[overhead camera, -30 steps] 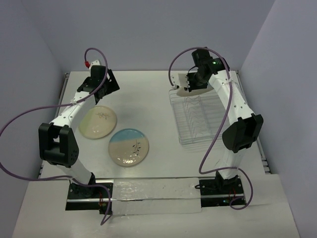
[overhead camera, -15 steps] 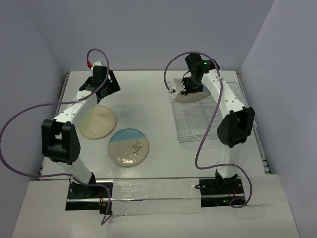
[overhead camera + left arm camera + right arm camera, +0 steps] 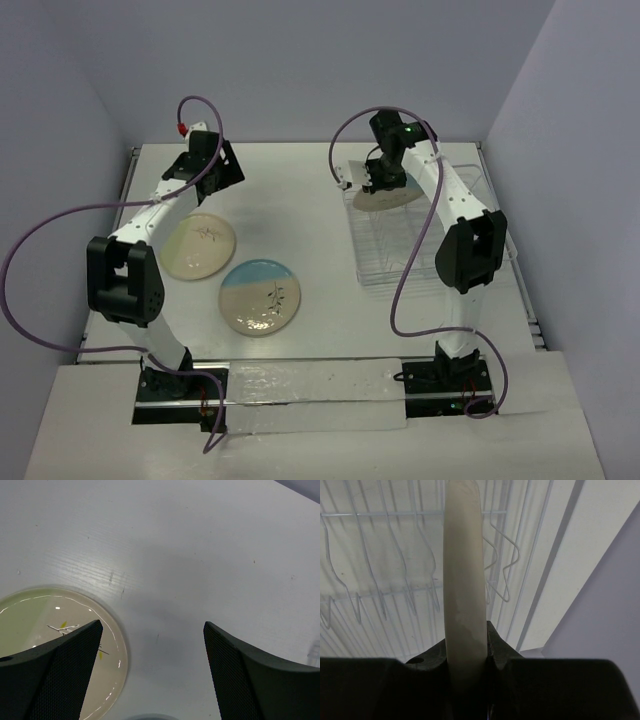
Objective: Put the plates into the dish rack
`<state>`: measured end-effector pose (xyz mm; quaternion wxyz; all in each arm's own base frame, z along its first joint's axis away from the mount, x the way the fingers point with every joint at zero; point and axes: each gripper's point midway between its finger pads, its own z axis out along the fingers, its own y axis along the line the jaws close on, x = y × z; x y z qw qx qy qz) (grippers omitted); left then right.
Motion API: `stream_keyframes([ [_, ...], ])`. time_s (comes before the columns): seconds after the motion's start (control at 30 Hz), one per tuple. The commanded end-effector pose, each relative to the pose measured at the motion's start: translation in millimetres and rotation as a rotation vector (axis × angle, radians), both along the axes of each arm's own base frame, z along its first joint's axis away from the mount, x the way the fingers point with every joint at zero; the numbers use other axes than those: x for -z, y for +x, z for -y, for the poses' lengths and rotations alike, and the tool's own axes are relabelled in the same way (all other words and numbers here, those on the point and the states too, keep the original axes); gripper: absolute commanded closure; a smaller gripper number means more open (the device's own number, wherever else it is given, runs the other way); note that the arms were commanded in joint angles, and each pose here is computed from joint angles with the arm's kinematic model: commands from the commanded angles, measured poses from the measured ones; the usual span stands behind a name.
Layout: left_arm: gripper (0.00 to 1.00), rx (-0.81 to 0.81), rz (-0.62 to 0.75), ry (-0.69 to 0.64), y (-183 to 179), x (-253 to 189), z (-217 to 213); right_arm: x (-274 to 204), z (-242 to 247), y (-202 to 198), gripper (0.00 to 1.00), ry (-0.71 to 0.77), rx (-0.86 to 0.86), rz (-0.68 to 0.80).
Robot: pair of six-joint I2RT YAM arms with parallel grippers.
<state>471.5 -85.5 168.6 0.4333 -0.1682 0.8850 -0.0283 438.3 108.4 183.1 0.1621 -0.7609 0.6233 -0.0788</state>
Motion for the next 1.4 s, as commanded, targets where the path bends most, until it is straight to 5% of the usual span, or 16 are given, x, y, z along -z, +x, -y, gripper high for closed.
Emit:
stream_keyframes([
  [0.0,0.09,0.031,0.049,-0.012,12,-20,10,-13,-5,29,0.96,0.001,0.005,0.122],
  [0.53,0.09,0.072,0.045,-0.011,18,-14,20,6,-2,39,0.82,-0.029,0.030,0.104],
  [0.73,0.09,0.079,0.035,-0.015,20,-12,23,-2,1,49,0.54,-0.027,0.070,0.156],
  [1.37,0.08,0.087,0.050,-0.026,22,-20,29,-77,-6,61,0.38,0.088,0.121,0.347],
])
